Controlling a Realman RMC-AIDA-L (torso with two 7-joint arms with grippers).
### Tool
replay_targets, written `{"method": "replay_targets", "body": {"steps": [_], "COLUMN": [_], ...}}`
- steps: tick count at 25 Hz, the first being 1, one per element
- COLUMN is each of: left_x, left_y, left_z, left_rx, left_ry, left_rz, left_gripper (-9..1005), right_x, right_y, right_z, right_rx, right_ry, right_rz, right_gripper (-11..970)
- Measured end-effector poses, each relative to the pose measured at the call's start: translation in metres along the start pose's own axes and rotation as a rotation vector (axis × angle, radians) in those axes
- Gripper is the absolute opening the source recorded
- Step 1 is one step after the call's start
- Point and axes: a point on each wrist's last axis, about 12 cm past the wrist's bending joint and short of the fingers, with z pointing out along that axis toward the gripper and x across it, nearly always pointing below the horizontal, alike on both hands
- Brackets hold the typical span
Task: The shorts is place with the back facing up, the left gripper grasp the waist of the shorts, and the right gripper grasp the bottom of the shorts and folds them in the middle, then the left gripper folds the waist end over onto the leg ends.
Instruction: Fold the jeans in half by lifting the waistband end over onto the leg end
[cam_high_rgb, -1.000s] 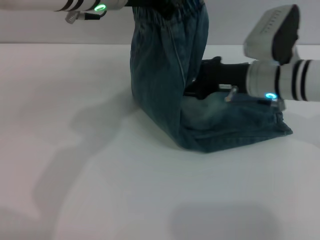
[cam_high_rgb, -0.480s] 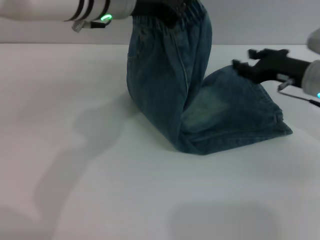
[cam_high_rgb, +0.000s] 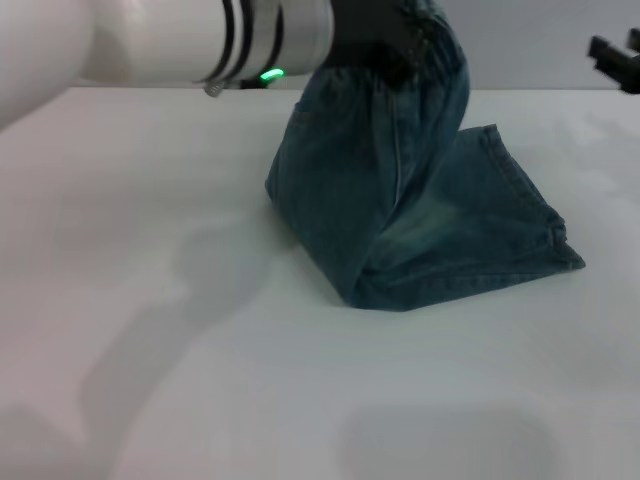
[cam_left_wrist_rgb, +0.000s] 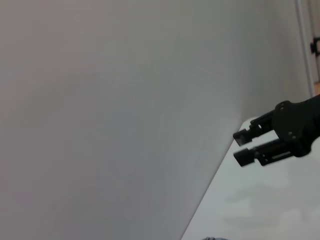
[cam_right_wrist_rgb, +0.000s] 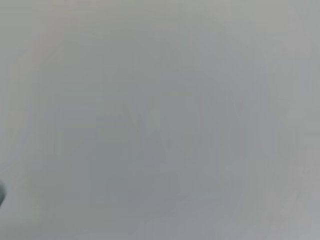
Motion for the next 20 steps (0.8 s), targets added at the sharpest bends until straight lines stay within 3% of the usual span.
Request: {"method": "replay_targets", "body": {"steps": [11, 20], "left_x": [0.006, 0.017], "left_y": [-0.03, -0.04], "left_z": [0.026, 0.034], "left_rx": [0.026, 0.024], "left_ry": [-0.073, -0.074], "left_rz": [-0.05, -0.08], "left_gripper": [53, 50], "right_x": [0.001, 0.005], "right_y": [-0.021, -0.025], "right_z": [-0.025, -0.031], "right_rx": [0.07, 0.083], "right_ry": [-0.023, -0.018], "right_rz": [-0.005, -0.004], "right_gripper": [506, 506]}}
